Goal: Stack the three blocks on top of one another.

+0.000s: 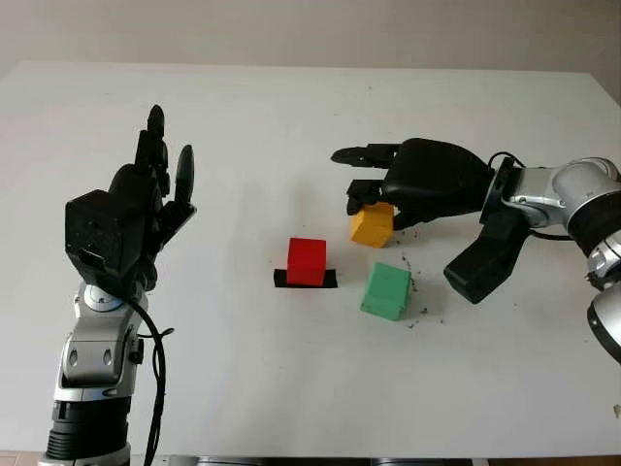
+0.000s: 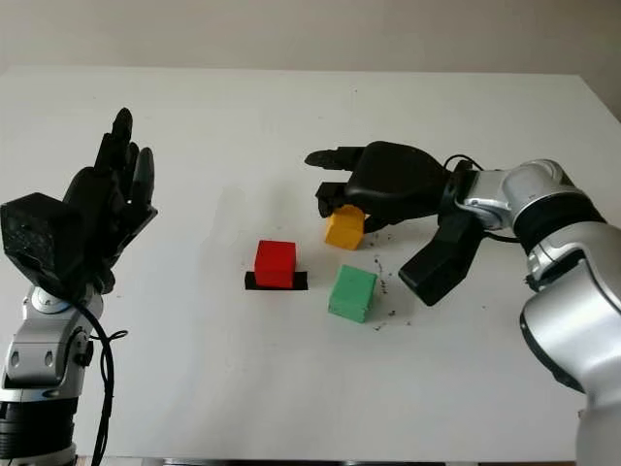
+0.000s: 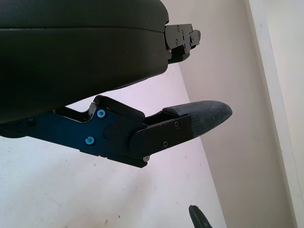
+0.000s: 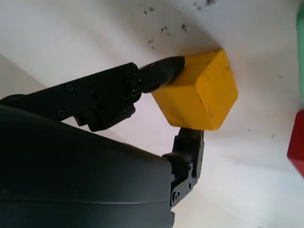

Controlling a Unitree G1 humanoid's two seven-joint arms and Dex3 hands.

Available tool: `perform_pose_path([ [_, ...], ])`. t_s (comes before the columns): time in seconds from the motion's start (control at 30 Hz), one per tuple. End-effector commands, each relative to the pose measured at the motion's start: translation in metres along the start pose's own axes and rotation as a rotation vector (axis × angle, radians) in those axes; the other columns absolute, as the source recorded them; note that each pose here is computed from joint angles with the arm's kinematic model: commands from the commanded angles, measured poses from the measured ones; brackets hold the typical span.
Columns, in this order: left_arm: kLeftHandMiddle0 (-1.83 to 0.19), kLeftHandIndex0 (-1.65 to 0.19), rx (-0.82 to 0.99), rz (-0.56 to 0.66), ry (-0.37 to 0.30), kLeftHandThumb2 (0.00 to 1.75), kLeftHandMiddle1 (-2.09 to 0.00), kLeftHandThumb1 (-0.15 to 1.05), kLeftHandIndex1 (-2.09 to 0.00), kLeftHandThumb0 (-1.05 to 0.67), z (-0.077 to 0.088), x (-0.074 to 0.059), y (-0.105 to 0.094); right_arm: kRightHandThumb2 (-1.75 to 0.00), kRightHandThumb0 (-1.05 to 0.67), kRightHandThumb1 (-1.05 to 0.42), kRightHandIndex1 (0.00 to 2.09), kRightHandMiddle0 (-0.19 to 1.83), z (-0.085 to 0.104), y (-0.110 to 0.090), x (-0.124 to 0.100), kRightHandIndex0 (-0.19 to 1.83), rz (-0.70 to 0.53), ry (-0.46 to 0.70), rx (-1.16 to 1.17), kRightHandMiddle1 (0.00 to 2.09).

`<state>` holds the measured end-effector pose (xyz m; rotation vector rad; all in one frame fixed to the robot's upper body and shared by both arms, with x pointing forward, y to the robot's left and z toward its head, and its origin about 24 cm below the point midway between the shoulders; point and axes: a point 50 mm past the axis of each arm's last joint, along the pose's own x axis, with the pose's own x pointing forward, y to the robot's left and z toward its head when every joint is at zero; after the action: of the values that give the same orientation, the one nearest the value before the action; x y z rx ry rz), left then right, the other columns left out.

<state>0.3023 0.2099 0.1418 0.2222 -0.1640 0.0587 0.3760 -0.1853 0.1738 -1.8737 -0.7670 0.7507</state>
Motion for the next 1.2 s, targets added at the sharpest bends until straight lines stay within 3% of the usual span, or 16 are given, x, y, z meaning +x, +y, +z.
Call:
perform_pose_path([
  [0.0, 0.18, 0.16, 0.019, -0.009, -0.004, 0.71, -0.04, 1.05, -0.05, -0.75, 0.0, -0.001, 0.001, -0.06, -0.39, -1.01, 0.05, 0.33, -0.008, -0.013, -0.001, 0.18, -0.016, 0.044, 0.042, 1.34],
  [0.4, 0.15, 0.13, 0.048, 0.006, -0.001, 0.68, -0.06, 1.05, -0.06, -0.73, -0.002, 0.0, 0.001, -0.05, -0.32, -0.93, 0.07, 0.52, -0.021, -0.047, 0.001, 0.32, -0.146, 0.133, 0.265, 1.04],
  [0.67, 0.14, 0.13, 0.048, 0.014, -0.003, 0.67, -0.06, 1.05, -0.06, -0.71, -0.002, 0.0, -0.001, -0.05, -0.32, -0.92, 0.06, 0.5, -0.027, -0.057, 0.002, 0.31, -0.234, 0.17, 0.504, 1.16],
  [0.87, 0.12, 0.11, 0.036, 0.023, 0.004, 0.66, -0.06, 1.05, -0.07, -0.71, -0.004, -0.001, -0.001, -0.06, -0.3, -0.94, 0.04, 0.41, -0.026, -0.052, 0.001, 0.25, -0.271, 0.163, 0.79, 1.24],
  [1.17, 0.12, 0.11, 0.032, 0.026, 0.003, 0.67, -0.05, 1.05, -0.06, -0.72, -0.004, -0.001, -0.001, -0.05, -0.42, -0.96, 0.04, 0.3, -0.003, -0.046, 0.009, 0.2, -0.227, 0.114, 1.144, 1.48],
])
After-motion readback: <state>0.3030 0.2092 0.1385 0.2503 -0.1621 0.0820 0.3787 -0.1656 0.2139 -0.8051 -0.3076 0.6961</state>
